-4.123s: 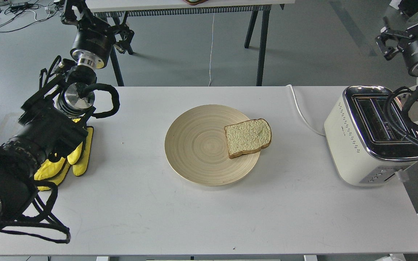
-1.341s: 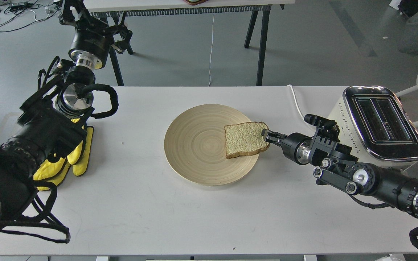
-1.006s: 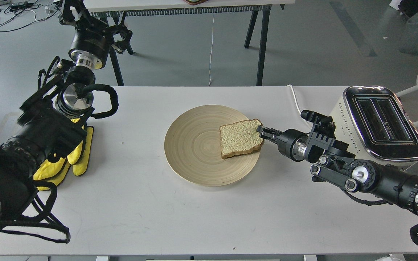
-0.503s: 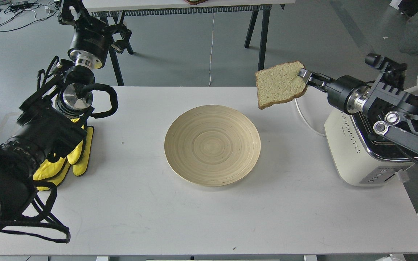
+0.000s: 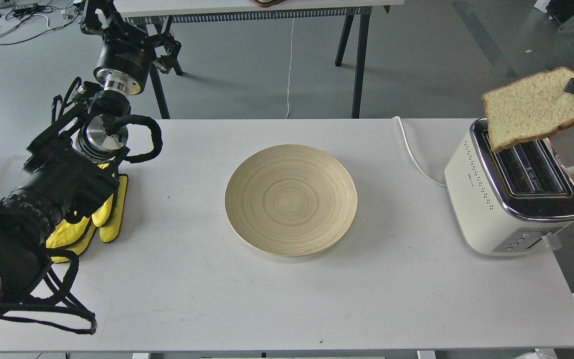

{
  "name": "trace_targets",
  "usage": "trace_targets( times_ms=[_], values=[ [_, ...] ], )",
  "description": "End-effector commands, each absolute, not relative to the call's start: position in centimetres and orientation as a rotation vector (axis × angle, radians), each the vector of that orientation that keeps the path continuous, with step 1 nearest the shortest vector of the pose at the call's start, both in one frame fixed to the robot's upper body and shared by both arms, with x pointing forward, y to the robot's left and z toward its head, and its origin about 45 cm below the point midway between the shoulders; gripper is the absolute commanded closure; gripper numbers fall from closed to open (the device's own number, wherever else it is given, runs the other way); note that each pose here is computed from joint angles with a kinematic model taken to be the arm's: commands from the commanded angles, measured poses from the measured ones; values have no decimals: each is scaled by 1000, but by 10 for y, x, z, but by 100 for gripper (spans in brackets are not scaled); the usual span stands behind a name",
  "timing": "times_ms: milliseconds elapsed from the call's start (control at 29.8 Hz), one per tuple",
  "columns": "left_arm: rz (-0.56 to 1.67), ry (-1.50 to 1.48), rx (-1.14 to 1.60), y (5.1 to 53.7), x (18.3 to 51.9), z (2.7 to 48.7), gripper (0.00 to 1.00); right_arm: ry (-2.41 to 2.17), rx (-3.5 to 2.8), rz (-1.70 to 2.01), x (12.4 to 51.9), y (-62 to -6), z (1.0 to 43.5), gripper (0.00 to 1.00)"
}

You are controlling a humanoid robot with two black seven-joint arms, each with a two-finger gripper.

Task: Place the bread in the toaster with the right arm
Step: 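Lift the bread slice and carry it above the toaster slot, then lower the bread into the toaster slot and release it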

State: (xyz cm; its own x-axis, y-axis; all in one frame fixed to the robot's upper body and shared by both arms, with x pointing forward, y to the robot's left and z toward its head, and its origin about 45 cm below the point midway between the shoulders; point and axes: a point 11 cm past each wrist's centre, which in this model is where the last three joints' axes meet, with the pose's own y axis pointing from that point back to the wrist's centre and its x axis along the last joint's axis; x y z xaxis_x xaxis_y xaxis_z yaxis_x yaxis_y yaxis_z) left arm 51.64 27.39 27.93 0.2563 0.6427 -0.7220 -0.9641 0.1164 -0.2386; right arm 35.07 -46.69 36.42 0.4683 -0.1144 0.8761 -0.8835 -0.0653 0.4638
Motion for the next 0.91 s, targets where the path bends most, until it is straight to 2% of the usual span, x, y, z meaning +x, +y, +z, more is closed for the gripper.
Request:
trace_targets(
  times_ms=[0, 268, 570, 603, 670, 704, 737, 804, 872],
  values=[
    [1253, 508, -775, 274, 516, 279, 0, -882, 1488, 775, 343, -477, 357, 100],
    [1247, 508, -774, 273, 516, 279, 0, -836, 1470, 706, 336, -483, 331, 100],
    [1249, 507, -772, 273, 516, 279, 0, -828, 1474, 701, 340, -480, 325, 97],
    [1247, 507, -772, 273, 516, 279, 0, -828, 1478, 702, 341, -478, 323, 92],
    [1247, 507, -772, 273, 516, 279, 0, -837, 1485, 707, 347, -475, 322, 69],
    [1247, 507, -772, 273, 516, 279, 0, -840, 1496, 710, 350, -472, 320, 46],
    [1247, 507, -772, 273, 516, 279, 0, -841, 1506, 715, 352, -468, 319, 9],
    [1249, 508, -773, 273, 516, 279, 0, -851, 1534, 733, 357, -459, 321, 2],
    [1246, 509, -774, 272, 516, 279, 0, -868, 1564, 743, 363, -450, 323, 1]
  ],
)
